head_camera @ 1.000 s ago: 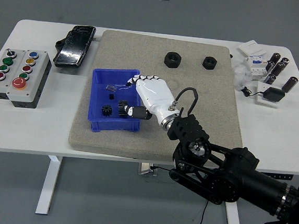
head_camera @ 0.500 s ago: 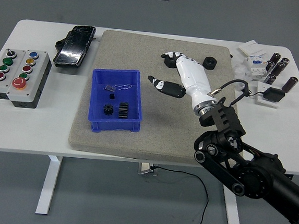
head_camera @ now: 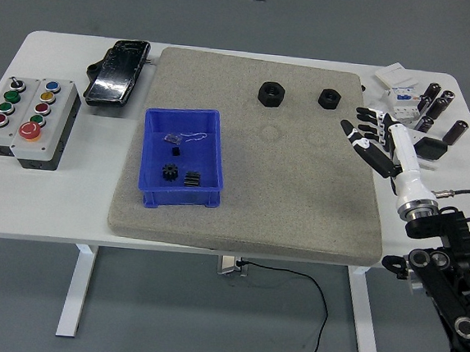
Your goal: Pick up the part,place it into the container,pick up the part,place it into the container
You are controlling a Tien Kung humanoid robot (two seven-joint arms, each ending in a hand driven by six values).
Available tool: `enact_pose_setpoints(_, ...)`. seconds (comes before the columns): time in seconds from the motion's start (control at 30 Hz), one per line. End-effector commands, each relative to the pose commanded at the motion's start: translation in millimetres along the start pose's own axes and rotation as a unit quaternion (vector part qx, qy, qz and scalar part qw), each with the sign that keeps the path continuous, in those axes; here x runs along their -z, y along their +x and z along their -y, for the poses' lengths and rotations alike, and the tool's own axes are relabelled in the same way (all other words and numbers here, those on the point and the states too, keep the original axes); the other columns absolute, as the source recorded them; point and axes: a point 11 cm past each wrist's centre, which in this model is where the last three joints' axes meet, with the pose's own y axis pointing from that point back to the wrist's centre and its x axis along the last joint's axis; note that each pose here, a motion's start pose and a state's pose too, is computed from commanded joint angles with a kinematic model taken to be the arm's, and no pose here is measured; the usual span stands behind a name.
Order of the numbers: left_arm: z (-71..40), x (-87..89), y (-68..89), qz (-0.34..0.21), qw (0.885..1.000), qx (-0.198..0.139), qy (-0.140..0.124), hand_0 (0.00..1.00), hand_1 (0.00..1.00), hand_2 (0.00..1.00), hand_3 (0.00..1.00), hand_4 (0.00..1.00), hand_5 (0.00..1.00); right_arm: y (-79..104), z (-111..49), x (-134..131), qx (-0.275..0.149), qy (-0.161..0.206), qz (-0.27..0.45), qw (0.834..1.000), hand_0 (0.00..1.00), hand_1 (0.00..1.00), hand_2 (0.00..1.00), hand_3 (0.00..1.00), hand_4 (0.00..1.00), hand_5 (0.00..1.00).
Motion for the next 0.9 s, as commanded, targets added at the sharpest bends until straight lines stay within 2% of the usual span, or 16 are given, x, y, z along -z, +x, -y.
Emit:
enact_pose_setpoints(0.1, -0.6, -5.8, 3.5, 0.005, 1.0, -0.003, -0.006, 0.658, 0.623, 0.583, 0.609, 0.72, 0.376, 20.9, -11.5, -14, -0.027, -0.011, 0.045, 0.999, 0.742, 0.729, 0.769, 0.74, 0.924, 0.69)
enact_pose_setpoints(0.23, -1.2, -12.9, 10.1, 0.005, 1.0, -0.009, -0.013, 0.658, 0.623, 0.583, 0.609, 0.72, 0.376, 49.8, -15.8, -16, -0.071, -0.005, 0.085, 0.994, 0.742, 0.729, 0.769, 0.74, 0.924, 0.69)
enact_pose_setpoints(0.27, -1.3, -13.6, 11.3, 0.005, 1.0, -0.01, -0.014, 0.658, 0.623, 0.582, 0.61, 0.72, 0.373, 54.6, -16.2, -16, -0.08, -0.002, 0.092, 0.993, 0.739, 0.721, 0.757, 0.734, 0.919, 0.663)
enact_pose_setpoints(0.4, -1.0, -12.0, 13.1, 0.006, 1.0, -0.011, -0.012, 0.658, 0.623, 0.582, 0.61, 0.72, 0.373, 67.0, -18.5, -17, -0.106, 0.005, 0.114, 0.988, 0.739, 0.721, 0.757, 0.734, 0.919, 0.663)
enact_pose_setpoints(0.57, -0.3, -8.5, 15.6, 0.009, 1.0, -0.013, -0.007, 0.658, 0.623, 0.582, 0.612, 0.719, 0.372, 70.4, -20.8, -19, -0.111, 0.004, 0.118, 0.987, 0.74, 0.721, 0.757, 0.735, 0.924, 0.674)
enact_pose_setpoints(0.83, 1.2, 1.6, 16.8, 0.01, 1.0, -0.014, 0.002, 0.658, 0.624, 0.582, 0.612, 0.718, 0.368, 64.0, -18.6, -17, -0.108, 0.01, 0.118, 0.987, 0.739, 0.722, 0.759, 0.734, 0.93, 0.689)
enact_pose_setpoints(0.9, 1.4, 3.5, 16.4, 0.01, 1.0, -0.014, 0.004, 0.658, 0.624, 0.582, 0.612, 0.716, 0.369, 63.6, -18.6, -17, -0.108, 0.011, 0.118, 0.987, 0.74, 0.723, 0.758, 0.732, 0.944, 0.718)
